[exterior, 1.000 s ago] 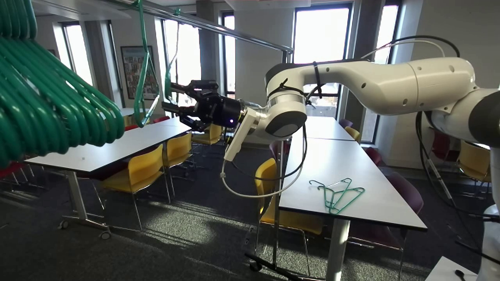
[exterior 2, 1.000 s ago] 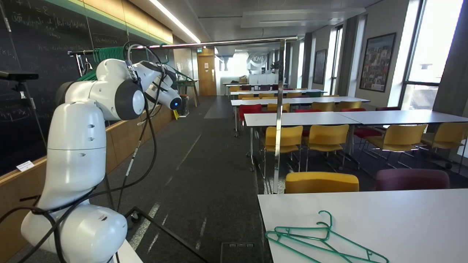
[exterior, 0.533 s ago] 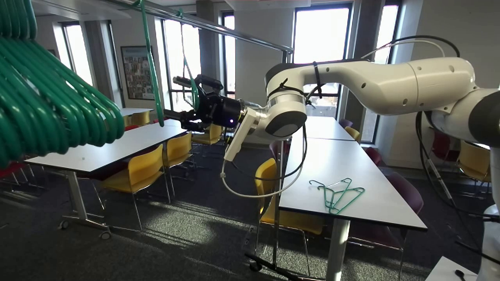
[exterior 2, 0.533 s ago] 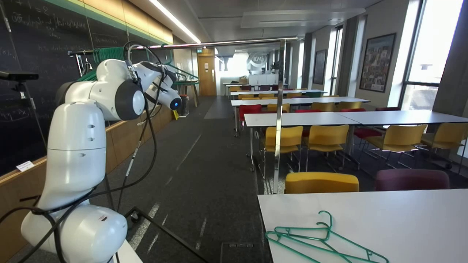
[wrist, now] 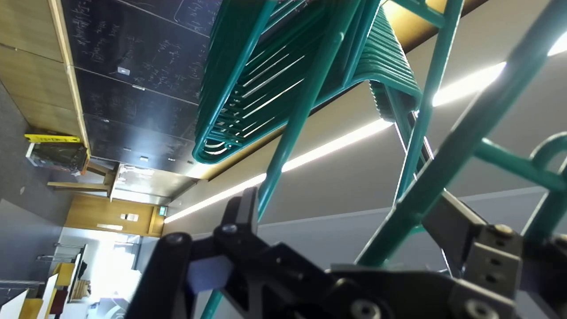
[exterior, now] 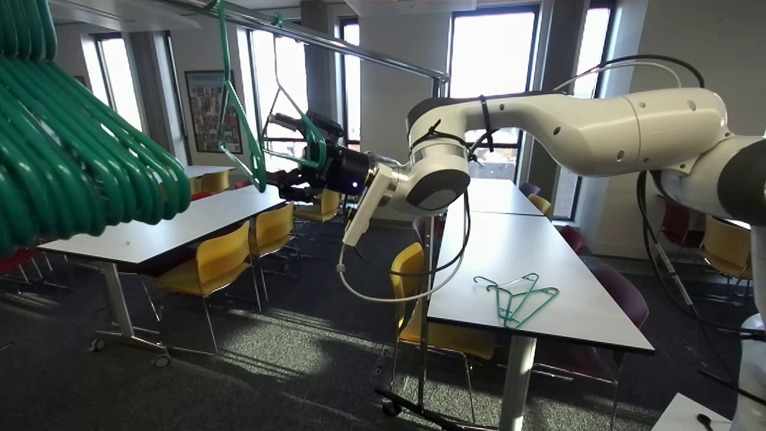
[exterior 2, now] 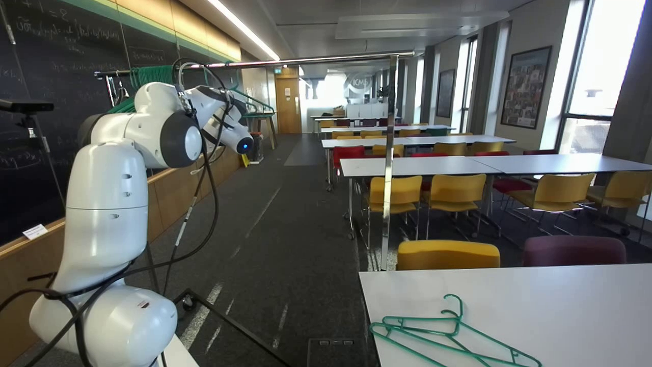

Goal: Remove one hanger from the rail and place it on the table.

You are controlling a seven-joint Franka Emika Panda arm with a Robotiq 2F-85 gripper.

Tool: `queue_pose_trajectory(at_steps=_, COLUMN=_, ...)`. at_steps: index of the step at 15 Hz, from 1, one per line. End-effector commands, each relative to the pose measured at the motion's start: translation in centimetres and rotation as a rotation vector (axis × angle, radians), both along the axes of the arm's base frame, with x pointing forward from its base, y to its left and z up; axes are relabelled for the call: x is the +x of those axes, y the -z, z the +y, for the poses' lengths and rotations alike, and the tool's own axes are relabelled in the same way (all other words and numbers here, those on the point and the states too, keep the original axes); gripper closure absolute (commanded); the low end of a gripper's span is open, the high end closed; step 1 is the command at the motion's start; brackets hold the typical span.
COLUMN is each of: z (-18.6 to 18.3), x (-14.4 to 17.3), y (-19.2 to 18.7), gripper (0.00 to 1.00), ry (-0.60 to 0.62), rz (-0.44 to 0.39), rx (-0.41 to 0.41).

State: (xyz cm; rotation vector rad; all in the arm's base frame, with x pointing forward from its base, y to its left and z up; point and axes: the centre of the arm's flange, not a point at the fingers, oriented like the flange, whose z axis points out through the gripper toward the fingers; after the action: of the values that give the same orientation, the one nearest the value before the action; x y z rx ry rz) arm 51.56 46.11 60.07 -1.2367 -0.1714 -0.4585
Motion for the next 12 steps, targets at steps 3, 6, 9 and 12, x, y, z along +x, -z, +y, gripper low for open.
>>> queue_pose_trajectory(at_steps=3, z=-2.8, x=-0.1, y=-0.6, gripper=0.0, ry=0.031, rz=0.049, rx=0.093)
queue_pose_trajectory(at_steps=6, z=-3.9, x=-0.5, y=0.1, gripper=0.0, ry=0.05, rz=0.077, rx=0.082)
queue_pose_trajectory(at_steps=9, z=-3.9, x=-1.3, y=1.4, gripper=0.0, ry=0.044, rz=0.107, rx=0.065)
queue_pose_trajectory(at_steps=12, z=-4.0, x=-1.8, y=2.0, gripper=0.0, ry=0.043, rz=0.114, rx=0.057)
